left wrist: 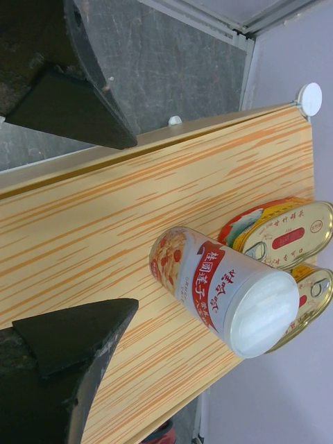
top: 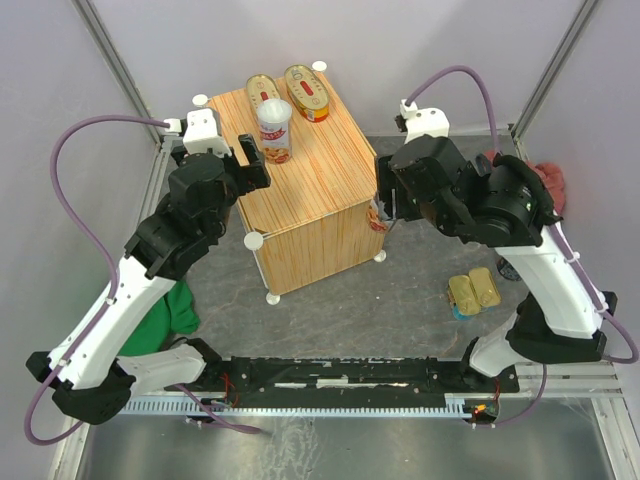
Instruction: Place and organize the canned foods onto the counter
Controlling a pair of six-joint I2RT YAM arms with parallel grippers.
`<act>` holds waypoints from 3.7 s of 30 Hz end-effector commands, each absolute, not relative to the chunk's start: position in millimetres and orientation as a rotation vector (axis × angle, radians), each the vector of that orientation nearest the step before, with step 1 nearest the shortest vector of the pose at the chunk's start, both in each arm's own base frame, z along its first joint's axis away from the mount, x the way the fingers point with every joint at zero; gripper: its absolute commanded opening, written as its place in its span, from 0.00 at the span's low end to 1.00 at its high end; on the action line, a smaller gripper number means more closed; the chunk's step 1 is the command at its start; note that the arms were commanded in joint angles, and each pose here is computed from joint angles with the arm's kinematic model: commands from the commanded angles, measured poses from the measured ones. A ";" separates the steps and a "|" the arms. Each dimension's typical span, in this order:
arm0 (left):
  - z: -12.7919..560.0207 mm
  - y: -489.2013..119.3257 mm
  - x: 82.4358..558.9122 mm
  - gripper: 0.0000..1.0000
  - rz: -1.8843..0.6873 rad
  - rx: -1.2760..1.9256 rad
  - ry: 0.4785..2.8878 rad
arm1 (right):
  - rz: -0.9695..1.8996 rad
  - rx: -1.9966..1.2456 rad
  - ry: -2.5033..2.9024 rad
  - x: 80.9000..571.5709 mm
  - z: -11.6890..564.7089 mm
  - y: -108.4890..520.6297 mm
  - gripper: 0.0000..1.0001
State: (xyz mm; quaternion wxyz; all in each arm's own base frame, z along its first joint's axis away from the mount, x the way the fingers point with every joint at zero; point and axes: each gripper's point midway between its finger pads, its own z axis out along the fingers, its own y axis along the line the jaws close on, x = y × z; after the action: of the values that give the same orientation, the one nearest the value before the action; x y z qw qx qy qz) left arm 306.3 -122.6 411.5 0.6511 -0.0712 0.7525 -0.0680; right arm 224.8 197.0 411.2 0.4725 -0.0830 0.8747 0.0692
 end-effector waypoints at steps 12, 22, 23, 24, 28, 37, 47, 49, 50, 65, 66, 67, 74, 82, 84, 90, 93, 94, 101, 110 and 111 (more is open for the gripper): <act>419.1 -113.2 301.5 0.94 -0.103 -0.141 1.695 | 0.292 -0.187 1.846 275.4 486.9 258.6 0.01; 416.4 -111.0 296.7 0.94 -0.111 -0.140 1.705 | 0.289 -0.147 1.762 317.1 499.0 276.5 0.01; 416.3 -111.0 296.2 0.94 -0.112 -0.139 1.705 | 0.286 -0.143 1.758 321.9 499.0 276.9 0.01; 416.1 -110.6 295.6 0.94 -0.113 -0.138 1.706 | 0.285 -0.141 1.757 327.4 497.5 278.1 0.01; 414.1 -109.6 294.4 0.94 -0.110 -0.135 1.708 | 0.304 -0.136 1.742 344.5 497.2 283.9 0.01; 404.9 -112.3 292.6 0.94 -0.128 -0.126 1.722 | 0.290 -0.155 1.717 375.1 490.3 298.6 0.01; 399.2 -115.6 294.4 0.94 -0.140 -0.115 1.710 | 0.240 -0.169 1.698 399.4 484.6 299.1 0.01; 398.0 -117.3 295.2 0.94 -0.147 -0.113 1.709 | 0.235 -0.175 1.702 403.2 480.9 300.9 0.01; 397.2 -118.5 295.4 0.94 -0.154 -0.113 1.709 | 0.233 -0.179 1.705 404.8 479.0 301.8 0.01; 387.7 -121.6 298.7 0.94 -0.149 -0.108 1.721 | 0.289 -0.196 1.695 426.2 467.5 321.2 0.04; 387.2 -121.8 299.1 0.94 -0.147 -0.108 1.722 | 0.290 -0.198 1.696 427.3 466.4 322.4 0.04; 386.9 -122.0 299.3 0.94 -0.146 -0.107 1.723 | 0.292 -0.196 1.693 428.0 467.0 322.4 0.04; 385.9 -123.0 300.7 0.94 -0.145 -0.106 1.722 | 0.298 -0.206 1.693 434.8 462.3 326.2 0.06; 382.1 -123.6 301.1 0.94 -0.144 -0.104 1.729 | 0.310 -0.217 1.698 441.3 455.7 330.9 0.09; 381.9 -123.0 300.9 0.94 -0.140 -0.105 1.729 | 0.312 -0.219 1.697 442.7 454.8 332.5 0.09; 380.9 -122.3 301.0 0.94 -0.134 -0.105 1.732 | 0.312 -0.224 1.707 444.2 451.3 331.7 0.16; 380.5 -122.6 301.3 0.94 -0.135 -0.106 1.733 | 0.317 -0.228 1.712 443.5 450.0 331.1 0.28; 380.4 -123.1 301.5 0.94 -0.136 -0.106 1.733 | 0.319 -0.228 1.713 442.8 450.2 330.6 0.33; 379.4 -125.2 301.4 0.94 -0.150 -0.107 1.737 | 0.318 -0.221 1.719 440.1 451.1 325.8 0.66; 380.3 -124.0 300.0 0.94 -0.155 -0.115 1.735 | 0.318 -0.214 1.731 436.6 450.1 322.7 0.85; 380.5 -124.1 299.8 0.94 -0.157 -0.116 1.735 | 0.318 -0.211 1.732 436.6 450.3 322.3 0.87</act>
State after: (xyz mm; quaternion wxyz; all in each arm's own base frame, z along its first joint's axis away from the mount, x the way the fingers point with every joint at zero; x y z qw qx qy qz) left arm 300.2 -121.7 369.7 0.6302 -0.0523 0.7725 -0.0575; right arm 445.3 333.4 405.1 0.5946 -0.1188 0.7877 0.1093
